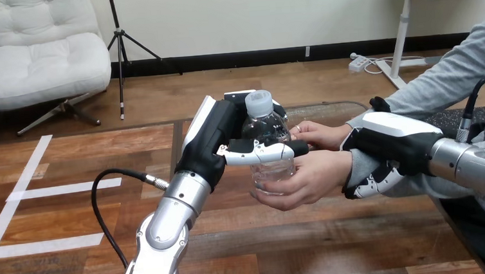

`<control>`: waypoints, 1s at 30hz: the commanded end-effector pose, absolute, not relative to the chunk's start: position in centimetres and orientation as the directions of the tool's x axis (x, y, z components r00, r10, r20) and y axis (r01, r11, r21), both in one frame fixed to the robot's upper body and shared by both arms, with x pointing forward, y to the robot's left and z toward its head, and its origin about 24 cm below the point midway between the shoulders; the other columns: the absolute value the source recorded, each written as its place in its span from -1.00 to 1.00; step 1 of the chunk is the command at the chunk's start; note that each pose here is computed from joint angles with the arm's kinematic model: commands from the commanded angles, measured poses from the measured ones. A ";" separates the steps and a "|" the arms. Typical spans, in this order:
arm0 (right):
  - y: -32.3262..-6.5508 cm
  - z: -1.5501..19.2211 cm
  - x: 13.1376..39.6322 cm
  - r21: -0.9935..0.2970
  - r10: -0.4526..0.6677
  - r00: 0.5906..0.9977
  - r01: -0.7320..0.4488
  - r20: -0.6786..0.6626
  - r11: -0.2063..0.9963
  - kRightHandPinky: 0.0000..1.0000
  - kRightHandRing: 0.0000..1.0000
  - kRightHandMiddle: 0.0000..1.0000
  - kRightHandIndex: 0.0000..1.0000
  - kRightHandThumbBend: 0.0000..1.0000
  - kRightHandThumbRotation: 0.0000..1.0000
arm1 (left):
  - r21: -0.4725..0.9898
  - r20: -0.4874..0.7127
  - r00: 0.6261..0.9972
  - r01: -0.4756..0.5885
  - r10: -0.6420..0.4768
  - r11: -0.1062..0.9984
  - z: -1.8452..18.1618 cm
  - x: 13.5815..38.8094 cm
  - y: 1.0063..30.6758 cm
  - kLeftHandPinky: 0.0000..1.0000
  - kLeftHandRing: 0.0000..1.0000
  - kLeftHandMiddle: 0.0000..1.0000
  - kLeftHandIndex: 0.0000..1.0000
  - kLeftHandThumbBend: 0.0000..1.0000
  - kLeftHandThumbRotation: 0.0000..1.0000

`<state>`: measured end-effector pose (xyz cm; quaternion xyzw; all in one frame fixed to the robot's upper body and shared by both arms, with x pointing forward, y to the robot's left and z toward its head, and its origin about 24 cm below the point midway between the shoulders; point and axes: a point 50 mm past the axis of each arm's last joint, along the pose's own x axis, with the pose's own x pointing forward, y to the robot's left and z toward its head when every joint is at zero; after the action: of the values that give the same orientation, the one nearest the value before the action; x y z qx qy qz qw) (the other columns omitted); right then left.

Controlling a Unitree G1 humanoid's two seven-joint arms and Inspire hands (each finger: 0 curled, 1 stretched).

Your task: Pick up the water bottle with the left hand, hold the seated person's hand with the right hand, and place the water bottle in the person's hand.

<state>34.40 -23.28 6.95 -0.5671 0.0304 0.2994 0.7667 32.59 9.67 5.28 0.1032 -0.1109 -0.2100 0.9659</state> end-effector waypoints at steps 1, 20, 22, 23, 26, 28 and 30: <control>-22.2 11.6 36.0 -0.905 0.485 0.854 -0.344 -0.191 0.249 -0.56 -0.47 -0.34 -0.25 -0.04 -1.00 | 0.246 0.241 0.871 0.371 -0.427 0.895 7.5 33.7 9.1 -0.38 -0.30 -0.21 -0.22 0.60 -1.00; -22.2 11.5 36.0 -0.905 0.484 0.854 -0.346 -0.194 0.249 -0.54 -0.45 -0.32 -0.24 -0.04 -1.00 | 0.249 0.250 0.866 0.374 -0.432 0.893 7.6 33.5 9.1 -0.36 -0.28 -0.21 -0.21 0.59 -1.00; -22.2 11.5 36.0 -0.905 0.485 0.853 -0.345 -0.192 0.249 -0.54 -0.45 -0.32 -0.24 -0.04 -1.00 | 0.247 0.251 0.865 0.376 -0.434 0.893 7.6 33.5 9.1 -0.35 -0.28 -0.21 -0.21 0.59 -1.00; -22.2 11.5 36.0 -0.905 0.485 0.853 -0.345 -0.193 0.249 -0.54 -0.45 -0.32 -0.24 -0.04 -1.00 | 0.245 0.250 0.865 0.379 -0.436 0.893 7.6 33.5 9.1 -0.35 -0.28 -0.21 -0.21 0.60 -1.00; -22.2 11.5 36.0 -0.904 0.483 0.854 -0.348 -0.195 0.249 -0.54 -0.45 -0.32 -0.24 -0.04 -1.00 | 0.234 0.244 0.866 0.384 -0.437 0.893 7.6 33.5 9.1 -0.35 -0.28 -0.21 -0.21 0.59 -1.00; -22.2 11.5 36.0 -0.903 0.482 0.854 -0.350 -0.197 0.251 -0.54 -0.45 -0.32 -0.24 -0.04 -1.00 | 0.225 0.239 0.868 0.387 -0.436 0.894 7.6 33.5 9.1 -0.35 -0.28 -0.21 -0.21 0.59 -1.00; -22.1 11.5 36.0 -0.903 0.483 0.853 -0.349 -0.197 0.249 -0.54 -0.45 -0.32 -0.24 -0.04 -1.00 | 0.221 0.239 0.865 0.395 -0.442 0.892 7.7 33.5 9.2 -0.34 -0.27 -0.21 -0.20 0.58 -1.00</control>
<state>34.40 -23.32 6.96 -0.5675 0.0307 0.2990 0.7666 32.61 9.52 5.32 0.0959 -0.1060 -0.2164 0.9658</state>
